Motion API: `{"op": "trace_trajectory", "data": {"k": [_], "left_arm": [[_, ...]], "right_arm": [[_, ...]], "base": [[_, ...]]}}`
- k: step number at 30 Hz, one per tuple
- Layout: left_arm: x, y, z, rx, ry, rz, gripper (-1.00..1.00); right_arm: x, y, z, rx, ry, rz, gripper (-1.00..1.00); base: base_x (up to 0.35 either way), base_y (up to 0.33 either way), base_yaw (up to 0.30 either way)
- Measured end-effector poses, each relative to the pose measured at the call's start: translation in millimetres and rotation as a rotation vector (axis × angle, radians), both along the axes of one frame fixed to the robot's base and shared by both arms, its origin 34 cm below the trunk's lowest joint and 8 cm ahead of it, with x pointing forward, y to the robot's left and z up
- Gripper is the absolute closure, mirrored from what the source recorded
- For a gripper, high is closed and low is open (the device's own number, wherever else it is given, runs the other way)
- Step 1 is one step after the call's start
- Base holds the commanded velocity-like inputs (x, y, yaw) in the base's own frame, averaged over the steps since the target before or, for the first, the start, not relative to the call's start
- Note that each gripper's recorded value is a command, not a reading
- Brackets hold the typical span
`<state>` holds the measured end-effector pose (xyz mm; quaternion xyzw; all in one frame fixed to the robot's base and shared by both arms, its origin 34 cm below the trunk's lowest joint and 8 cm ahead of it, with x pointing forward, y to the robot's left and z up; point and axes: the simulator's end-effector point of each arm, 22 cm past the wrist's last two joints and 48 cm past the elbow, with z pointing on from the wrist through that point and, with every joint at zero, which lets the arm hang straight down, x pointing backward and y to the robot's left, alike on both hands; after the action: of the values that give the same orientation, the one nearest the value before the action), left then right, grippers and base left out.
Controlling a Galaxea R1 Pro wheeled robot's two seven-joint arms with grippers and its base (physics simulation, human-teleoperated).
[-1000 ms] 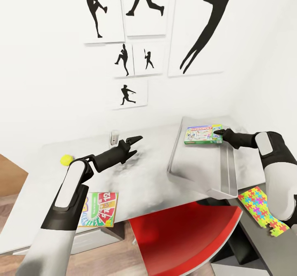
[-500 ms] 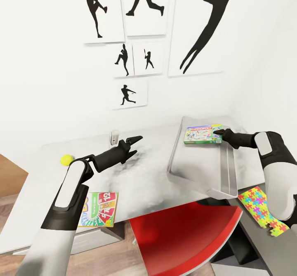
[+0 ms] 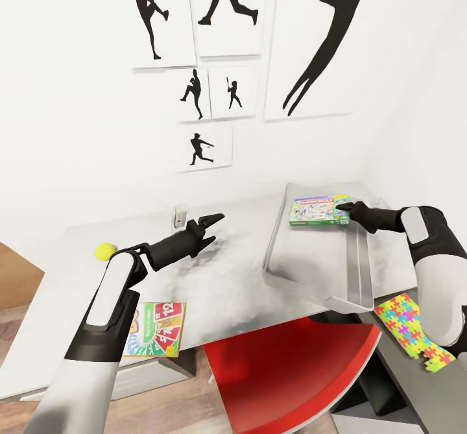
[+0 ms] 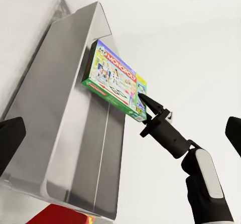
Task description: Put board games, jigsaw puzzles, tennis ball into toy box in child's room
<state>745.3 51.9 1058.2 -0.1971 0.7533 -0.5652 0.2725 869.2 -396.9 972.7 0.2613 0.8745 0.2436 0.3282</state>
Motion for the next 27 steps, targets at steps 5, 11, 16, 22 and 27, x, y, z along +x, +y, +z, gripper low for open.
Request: {"op": "trace_trajectory", "data": {"k": [5,11,16,22,27], "left_arm": [[-0.1,-1.2,0.4,-0.002,0.0,-0.001,-1.0],[0.6,-2.5,2.2,-0.005,-0.002,-0.002,-1.0],[1.2,-3.1,2.6,-0.007,-0.003,-0.002,-1.0],[1.7,-3.3,-0.3,-0.007,0.002,-0.003,-1.0],[2.1,-3.4,-4.4,-0.007,0.008,-0.003,-1.0]], "right_arm": [[0.2,-1.8,1.4,-0.001,-0.002,-0.002,1.0],[0.6,-2.3,2.4,-0.001,-0.004,-0.002,1.0],[0.4,-2.2,1.6,-0.001,-0.002,-0.002,1.0],[0.2,-1.2,-2.3,0.0,0.003,0.0,1.0],[0.1,0.4,-7.3,0.002,0.009,0.002,1.0]], "base": [[0.0,0.0,0.0],[0.0,0.0,0.0],[0.0,0.0,0.0],[0.0,0.0,0.0],[0.0,0.0,0.0]]}}
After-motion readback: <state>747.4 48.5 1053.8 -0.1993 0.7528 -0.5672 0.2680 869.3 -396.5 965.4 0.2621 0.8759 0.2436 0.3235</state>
